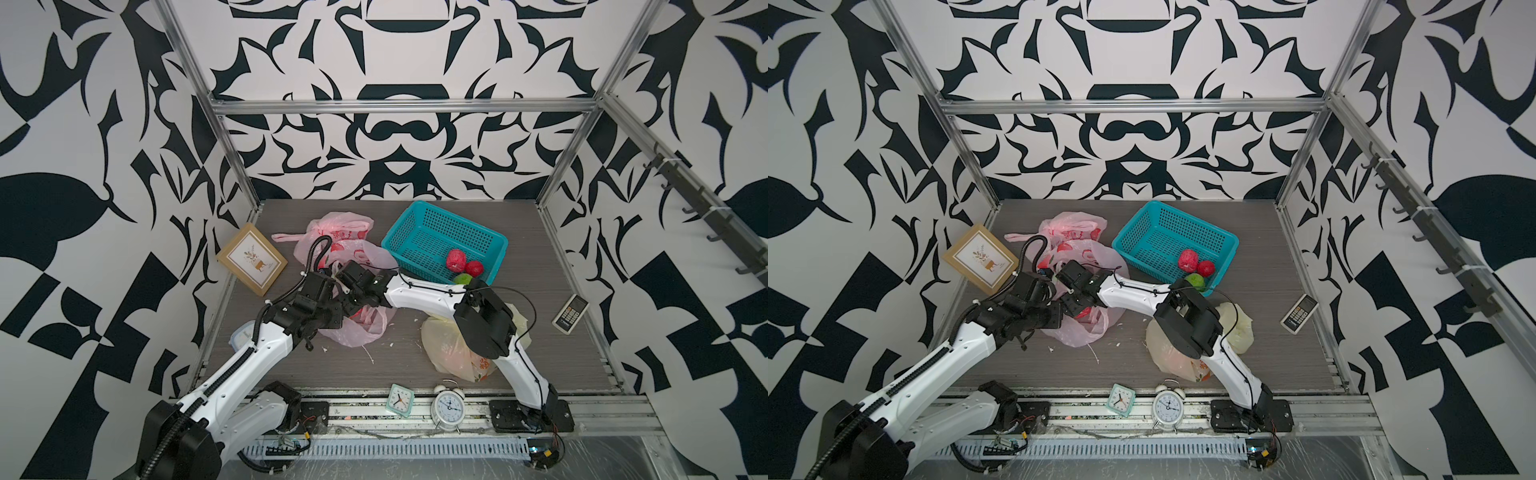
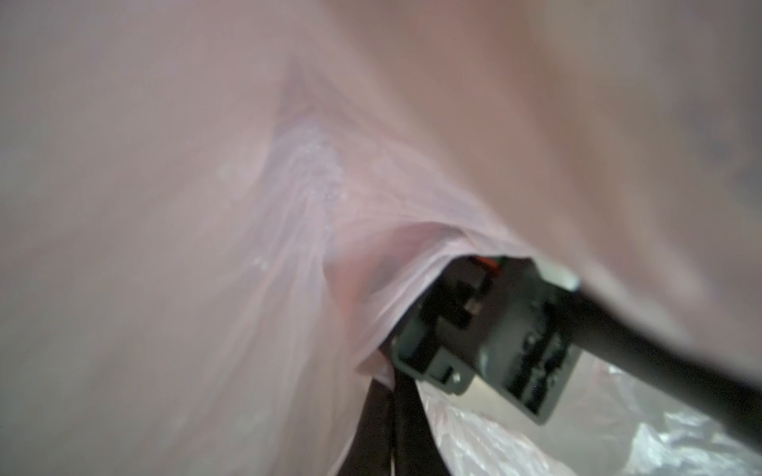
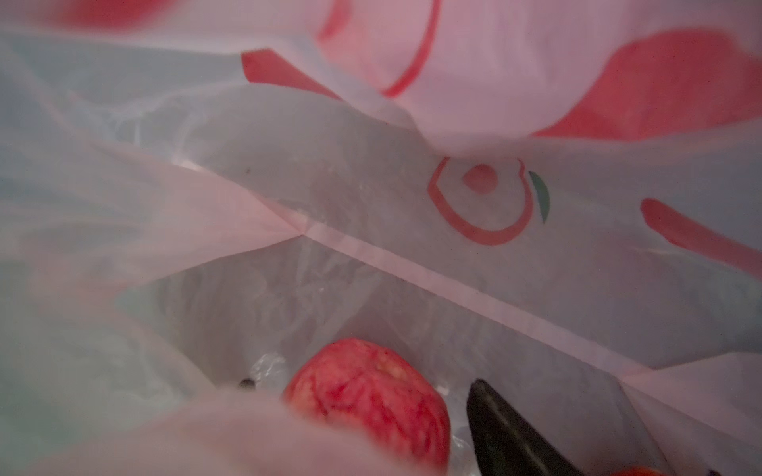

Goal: Untie the knot of a plastic bag & take out the apple
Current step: Pick up the apple from the plastic bag.

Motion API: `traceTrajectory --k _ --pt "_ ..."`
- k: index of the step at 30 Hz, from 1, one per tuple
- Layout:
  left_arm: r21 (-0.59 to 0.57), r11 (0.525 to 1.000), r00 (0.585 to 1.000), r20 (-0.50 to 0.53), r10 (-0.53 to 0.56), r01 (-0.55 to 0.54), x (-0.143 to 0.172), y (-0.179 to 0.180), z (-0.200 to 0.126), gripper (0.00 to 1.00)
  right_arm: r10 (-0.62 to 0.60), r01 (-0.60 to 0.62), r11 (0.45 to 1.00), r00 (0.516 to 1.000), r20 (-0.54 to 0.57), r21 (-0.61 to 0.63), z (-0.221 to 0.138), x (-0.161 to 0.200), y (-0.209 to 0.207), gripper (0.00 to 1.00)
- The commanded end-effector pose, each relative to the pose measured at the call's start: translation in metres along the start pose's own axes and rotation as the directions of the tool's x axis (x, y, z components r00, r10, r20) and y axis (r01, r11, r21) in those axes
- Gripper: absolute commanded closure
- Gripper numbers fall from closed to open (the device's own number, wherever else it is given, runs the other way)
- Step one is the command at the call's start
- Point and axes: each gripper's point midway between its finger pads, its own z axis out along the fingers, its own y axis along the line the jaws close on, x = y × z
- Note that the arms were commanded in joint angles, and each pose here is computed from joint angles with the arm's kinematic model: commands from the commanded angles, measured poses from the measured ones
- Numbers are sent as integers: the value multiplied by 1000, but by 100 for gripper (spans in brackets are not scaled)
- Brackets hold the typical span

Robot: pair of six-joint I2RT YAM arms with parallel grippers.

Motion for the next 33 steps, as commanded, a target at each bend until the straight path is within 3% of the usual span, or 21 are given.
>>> traceTrajectory --k 1,5,8,15,21,29,33 --pt "27 1000 1000 17 -6 6 -2 -4 -3 95 -16 16 1000 1000 19 4 -7 -13 4 17" --pt "22 1000 1000 28 -3 3 -3 -2 -5 96 -10 10 1000 1000 -14 -19 2 -5 9 20" --pt "17 1000 1000 30 -3 2 -4 0 -5 96 -3 3 1000 1000 -8 -10 0 -6 7 32" --pt "11 1000 999 35 -5 5 -5 2 -3 96 21 -24 1000 991 131 18 -45 -30 -12 47" --pt "5 1000 999 33 -7 7 -5 6 -1 98 74 -75 997 966 247 -3 -93 -46 -37 50" --pt "12 1000 999 31 -11 11 -6 6 2 98 143 -123 989 943 302 -85 -129 -54 -55 50" --pt "3 1000 999 51 -6 6 -10 7 -2 98 46 -37 999 957 286 -37 -134 -49 -58 49"
